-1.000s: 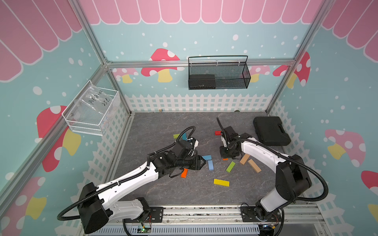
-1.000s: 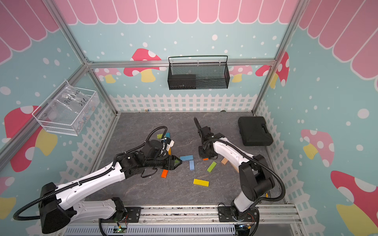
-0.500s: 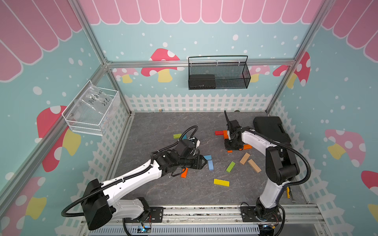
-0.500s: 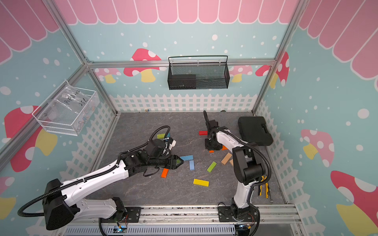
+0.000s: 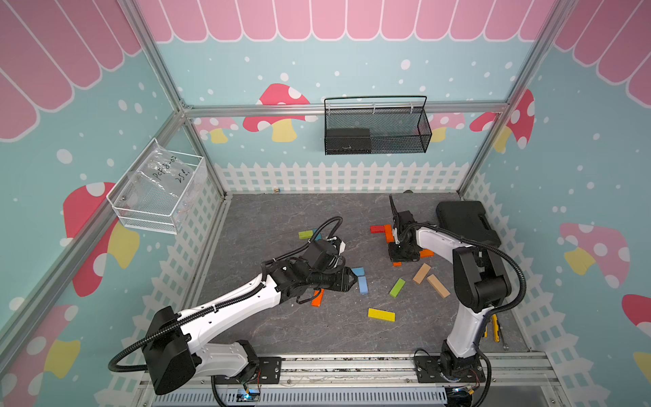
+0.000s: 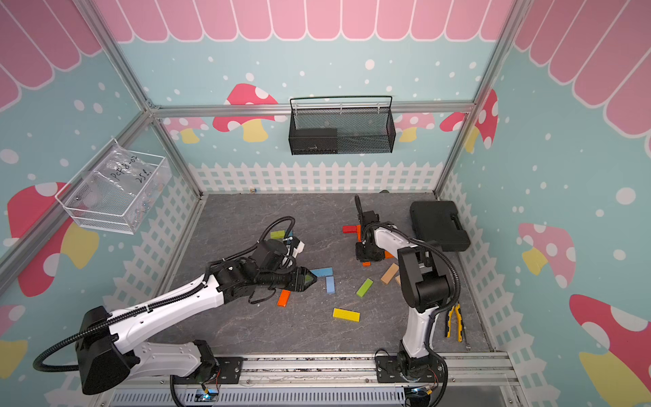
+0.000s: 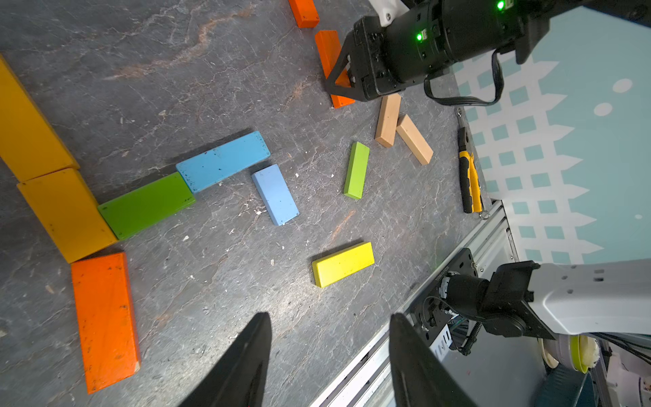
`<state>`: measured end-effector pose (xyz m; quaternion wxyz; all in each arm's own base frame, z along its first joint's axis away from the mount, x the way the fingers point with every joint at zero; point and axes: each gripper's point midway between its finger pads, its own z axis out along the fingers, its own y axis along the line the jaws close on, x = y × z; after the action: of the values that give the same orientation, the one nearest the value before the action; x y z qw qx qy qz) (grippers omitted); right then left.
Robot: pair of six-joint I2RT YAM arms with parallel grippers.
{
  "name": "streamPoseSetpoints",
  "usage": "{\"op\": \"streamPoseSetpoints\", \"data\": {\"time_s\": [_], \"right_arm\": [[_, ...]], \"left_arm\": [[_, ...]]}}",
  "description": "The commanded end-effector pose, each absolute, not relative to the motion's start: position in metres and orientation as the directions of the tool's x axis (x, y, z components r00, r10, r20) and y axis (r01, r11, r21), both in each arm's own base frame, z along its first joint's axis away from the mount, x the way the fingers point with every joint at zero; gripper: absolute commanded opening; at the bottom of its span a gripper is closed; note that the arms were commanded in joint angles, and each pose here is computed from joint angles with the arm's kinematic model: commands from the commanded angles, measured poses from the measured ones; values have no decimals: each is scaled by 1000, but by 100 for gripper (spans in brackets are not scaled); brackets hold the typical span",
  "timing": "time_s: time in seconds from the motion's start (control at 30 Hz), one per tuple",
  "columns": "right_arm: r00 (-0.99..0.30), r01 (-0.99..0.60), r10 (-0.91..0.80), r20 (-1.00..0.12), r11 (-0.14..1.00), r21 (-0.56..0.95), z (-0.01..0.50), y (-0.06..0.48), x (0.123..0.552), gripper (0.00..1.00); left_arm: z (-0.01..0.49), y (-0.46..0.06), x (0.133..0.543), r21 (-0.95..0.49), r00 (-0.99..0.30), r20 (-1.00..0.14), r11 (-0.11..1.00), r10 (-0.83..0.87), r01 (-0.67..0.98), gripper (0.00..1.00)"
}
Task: Assemble a giraffe with building blocks
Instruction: Assemble the building block at the center of the board.
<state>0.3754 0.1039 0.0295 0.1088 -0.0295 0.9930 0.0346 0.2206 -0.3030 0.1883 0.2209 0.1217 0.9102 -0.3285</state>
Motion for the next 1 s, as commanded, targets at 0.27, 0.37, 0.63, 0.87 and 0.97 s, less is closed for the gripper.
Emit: {"op": "streamPoseSetpoints", "data": {"time_s": [0.27,0.37,0.63,0.87,0.97], "right_arm": [[-983,-77,-66,-172,995,58,8,101,374,26],[-983,-74,-63,-170,995,59,7,101,374,27],[-983,-67,-55,-176,996,65,7,99,379,25],[-982,-65,-51,-183,996,67,7,100,387,25],[-981,-66,-52,-185,995,70,8,100,388,25]], "left_arm": [[195,-303,225,-543,-860,-505,748,73,382,57],[195,-302,225,-544,-861,-504,748,71,381,57],[194,-301,225,-543,-861,-504,750,70,379,57],[192,-304,224,-550,-865,-496,744,74,379,57],[192,-304,224,-552,-865,-497,742,73,380,57]]}}
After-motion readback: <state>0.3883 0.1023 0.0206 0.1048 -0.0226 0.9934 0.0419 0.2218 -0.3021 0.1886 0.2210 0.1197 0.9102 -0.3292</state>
